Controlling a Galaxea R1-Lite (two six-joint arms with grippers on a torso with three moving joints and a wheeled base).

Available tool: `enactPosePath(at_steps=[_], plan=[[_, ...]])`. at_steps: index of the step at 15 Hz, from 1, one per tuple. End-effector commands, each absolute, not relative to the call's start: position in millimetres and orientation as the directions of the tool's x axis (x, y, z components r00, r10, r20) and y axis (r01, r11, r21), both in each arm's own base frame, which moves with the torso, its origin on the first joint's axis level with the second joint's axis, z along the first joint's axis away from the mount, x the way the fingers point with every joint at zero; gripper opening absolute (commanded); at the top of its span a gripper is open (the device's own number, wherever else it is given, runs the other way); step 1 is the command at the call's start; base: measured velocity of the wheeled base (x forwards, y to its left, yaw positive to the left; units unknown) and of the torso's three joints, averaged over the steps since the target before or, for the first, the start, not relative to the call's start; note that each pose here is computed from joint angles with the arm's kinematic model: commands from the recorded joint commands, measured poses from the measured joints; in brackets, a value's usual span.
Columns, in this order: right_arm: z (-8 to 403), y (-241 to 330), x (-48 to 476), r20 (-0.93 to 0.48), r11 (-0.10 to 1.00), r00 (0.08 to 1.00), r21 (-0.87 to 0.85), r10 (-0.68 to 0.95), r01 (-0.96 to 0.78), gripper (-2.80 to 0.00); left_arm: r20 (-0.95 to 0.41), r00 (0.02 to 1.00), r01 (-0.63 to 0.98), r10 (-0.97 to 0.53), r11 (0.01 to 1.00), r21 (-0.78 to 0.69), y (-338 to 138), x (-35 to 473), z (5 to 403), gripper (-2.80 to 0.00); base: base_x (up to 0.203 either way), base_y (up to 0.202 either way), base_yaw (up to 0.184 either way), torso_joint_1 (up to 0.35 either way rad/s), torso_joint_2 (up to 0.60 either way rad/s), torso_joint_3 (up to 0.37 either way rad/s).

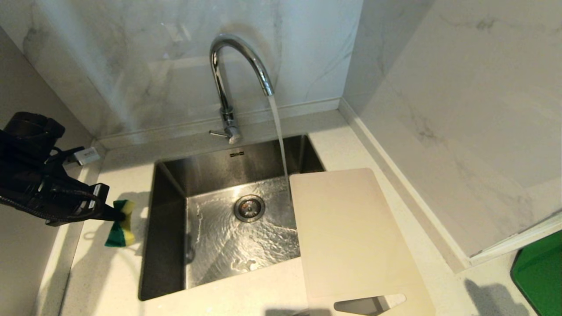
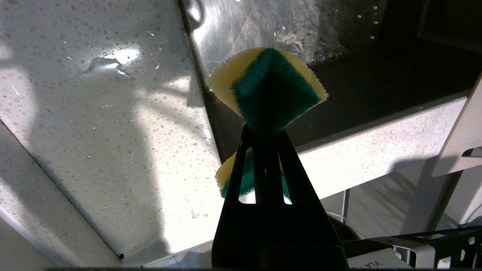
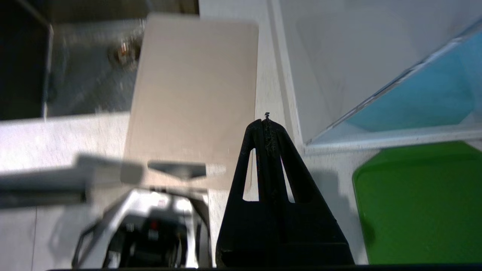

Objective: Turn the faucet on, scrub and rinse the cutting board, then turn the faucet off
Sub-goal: Pick up the cutting board

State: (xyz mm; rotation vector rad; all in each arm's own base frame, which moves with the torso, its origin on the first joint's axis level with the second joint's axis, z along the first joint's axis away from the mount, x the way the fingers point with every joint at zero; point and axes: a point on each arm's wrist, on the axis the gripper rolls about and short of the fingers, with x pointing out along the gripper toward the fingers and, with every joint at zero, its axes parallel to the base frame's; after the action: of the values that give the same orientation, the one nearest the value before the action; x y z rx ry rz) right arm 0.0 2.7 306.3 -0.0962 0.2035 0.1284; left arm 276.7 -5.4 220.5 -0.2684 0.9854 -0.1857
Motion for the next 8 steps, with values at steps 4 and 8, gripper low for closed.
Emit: enactPosePath(at_steps=[4, 8], plan=[[324, 3, 51, -0.376, 0.967, 0.918, -0.16, 0.124, -0.196, -2.8, -0.803, 0.528, 0.033, -0.278, 0.951, -0.308, -5, 278, 217, -2.8, 0.0, 0.0, 0.0, 0.0, 0.0, 0.0], [331, 3, 69, -0.462, 0.933, 0.878, -0.243, 0.128, -0.264, -2.8, -0.803, 0.526, 0.034, -0.281, 0.95, -0.31, -6, 279, 217, -2.8, 0.0, 0.0, 0.0, 0.0, 0.0, 0.0]])
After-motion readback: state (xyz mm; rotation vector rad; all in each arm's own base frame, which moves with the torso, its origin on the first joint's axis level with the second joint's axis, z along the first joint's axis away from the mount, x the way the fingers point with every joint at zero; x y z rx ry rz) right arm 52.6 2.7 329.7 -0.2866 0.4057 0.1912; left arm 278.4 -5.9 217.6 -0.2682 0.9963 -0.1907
